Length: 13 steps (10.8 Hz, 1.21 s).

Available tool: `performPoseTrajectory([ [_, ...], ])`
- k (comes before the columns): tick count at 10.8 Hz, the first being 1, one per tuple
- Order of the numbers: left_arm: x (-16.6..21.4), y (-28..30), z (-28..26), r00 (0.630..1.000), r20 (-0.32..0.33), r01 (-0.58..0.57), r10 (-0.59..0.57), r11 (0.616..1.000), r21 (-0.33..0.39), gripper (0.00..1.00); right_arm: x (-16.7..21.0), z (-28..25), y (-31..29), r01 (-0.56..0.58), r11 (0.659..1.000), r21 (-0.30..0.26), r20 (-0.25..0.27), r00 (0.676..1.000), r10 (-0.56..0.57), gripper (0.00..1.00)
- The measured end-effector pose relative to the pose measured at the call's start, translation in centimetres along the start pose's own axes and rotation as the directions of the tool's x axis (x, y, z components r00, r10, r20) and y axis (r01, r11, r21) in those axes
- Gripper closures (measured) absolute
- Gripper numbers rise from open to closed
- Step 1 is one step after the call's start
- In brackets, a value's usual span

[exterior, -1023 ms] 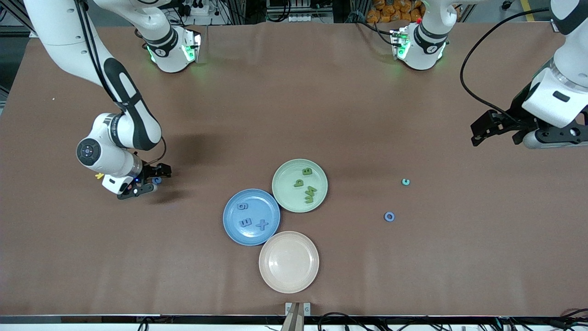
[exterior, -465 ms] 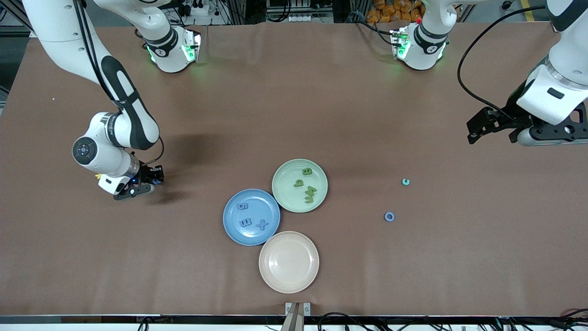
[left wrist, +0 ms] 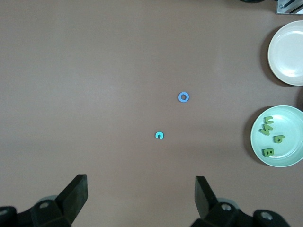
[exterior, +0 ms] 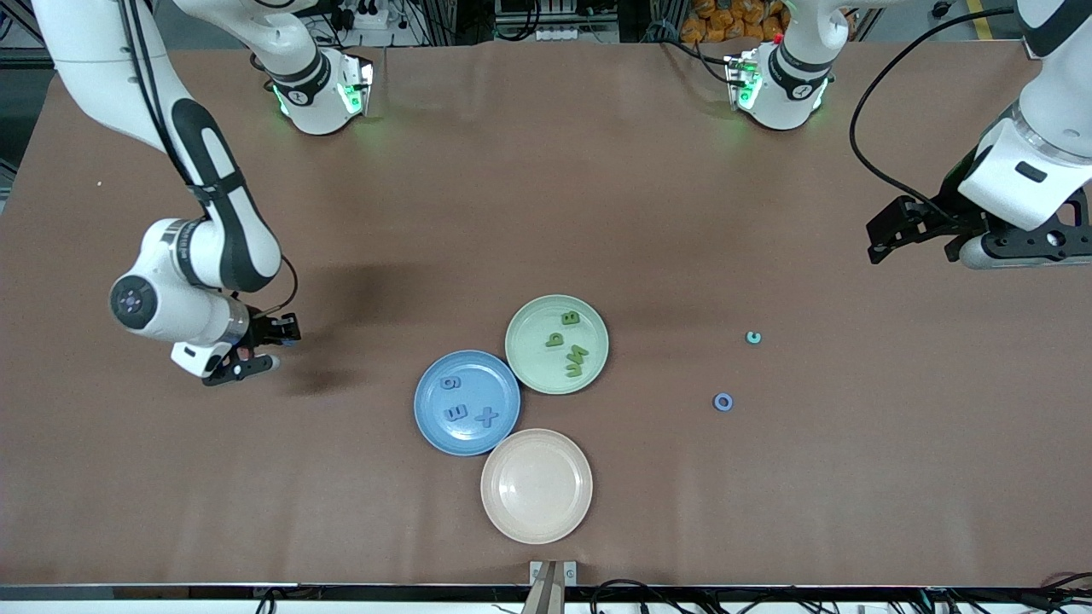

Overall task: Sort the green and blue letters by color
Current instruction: 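Carry the blue c onto the blue plate and open the right gripper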

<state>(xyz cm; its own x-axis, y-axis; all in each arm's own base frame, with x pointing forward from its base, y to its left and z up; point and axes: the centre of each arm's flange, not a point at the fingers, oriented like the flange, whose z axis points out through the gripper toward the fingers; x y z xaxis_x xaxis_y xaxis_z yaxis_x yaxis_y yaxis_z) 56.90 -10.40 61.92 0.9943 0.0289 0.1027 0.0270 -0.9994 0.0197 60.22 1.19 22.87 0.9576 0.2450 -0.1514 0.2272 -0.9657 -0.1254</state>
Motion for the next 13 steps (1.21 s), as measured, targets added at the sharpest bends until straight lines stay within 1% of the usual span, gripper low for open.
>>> performPoseTrajectory([
  [1, -0.1, 0.0, -0.2, 1.0, 0.008, 0.0, 0.0, 1.0, 0.002, 0.0, 1.7, -2.4, -1.4, -0.029, 0.999, 0.013, 0.009, 1.0, 0.029, 0.66],
  [2, -0.3, -0.1, -0.4, 1.0, 0.015, 0.001, -0.001, 1.0, 0.004, 0.0, 3.5, -3.8, -3.9, -0.065, 0.997, 0.037, -0.005, 0.998, 0.065, 0.66],
  [3, -0.3, -0.4, -0.6, 1.0, 0.02, 0.005, -0.005, 1.0, 0.006, 0.0, 5.2, -3.8, -7.3, -0.088, 0.993, 0.076, -0.022, 0.996, 0.09, 0.66],
  [5, -0.5, -1.0, -0.7, 0.999, 0.037, 0.016, -0.016, 1.0, 0.011, 0.0, 8.2, -2.7, -14.3, -0.145, 0.978, 0.152, -0.031, 0.988, 0.152, 0.66],
  [7, -0.5, -1.5, -0.6, 0.999, 0.049, 0.003, -0.003, 1.0, 0.013, 0.0, 10.1, -2.1, -19.5, -0.204, 0.946, 0.253, -0.035, 0.975, 0.219, 0.66],
  [9, -0.6, -2.1, -0.5, 0.998, 0.062, -0.005, 0.004, 1.0, 0.016, 0.0, 11.6, -2.3, -22.2, -0.277, 0.903, 0.328, -0.05, 0.95, 0.309, 0.66],
  [10, -0.6, -2.1, -0.5, 0.998, 0.064, -0.005, 0.004, 1.0, 0.016, 0.0, 12.1, -2.5, -22.7, -0.308, 0.884, 0.352, -0.058, 0.935, 0.349, 0.66],
  [11, -0.6, -2.1, -0.5, 0.998, 0.065, -0.005, 0.004, 1.0, 0.017, 0.0, 12.5, -2.5, -23.0, -0.326, 0.874, 0.36, -0.06, 0.927, 0.37, 0.63],
  [12, -0.6, -2.0, -0.5, 0.998, 0.065, -0.005, 0.004, 1.0, 0.017, 0.0, 12.6, -2.3, -22.9, -0.335, 0.869, 0.365, -0.057, 0.923, 0.38, 0.51],
  [13, -0.6, -2.0, -0.5, 0.998, 0.065, -0.006, 0.005, 1.0, 0.016, 0.0, 12.6, -2.0, -22.8, -0.341, 0.866, 0.365, -0.053, 0.922, 0.385, 0.36],
])
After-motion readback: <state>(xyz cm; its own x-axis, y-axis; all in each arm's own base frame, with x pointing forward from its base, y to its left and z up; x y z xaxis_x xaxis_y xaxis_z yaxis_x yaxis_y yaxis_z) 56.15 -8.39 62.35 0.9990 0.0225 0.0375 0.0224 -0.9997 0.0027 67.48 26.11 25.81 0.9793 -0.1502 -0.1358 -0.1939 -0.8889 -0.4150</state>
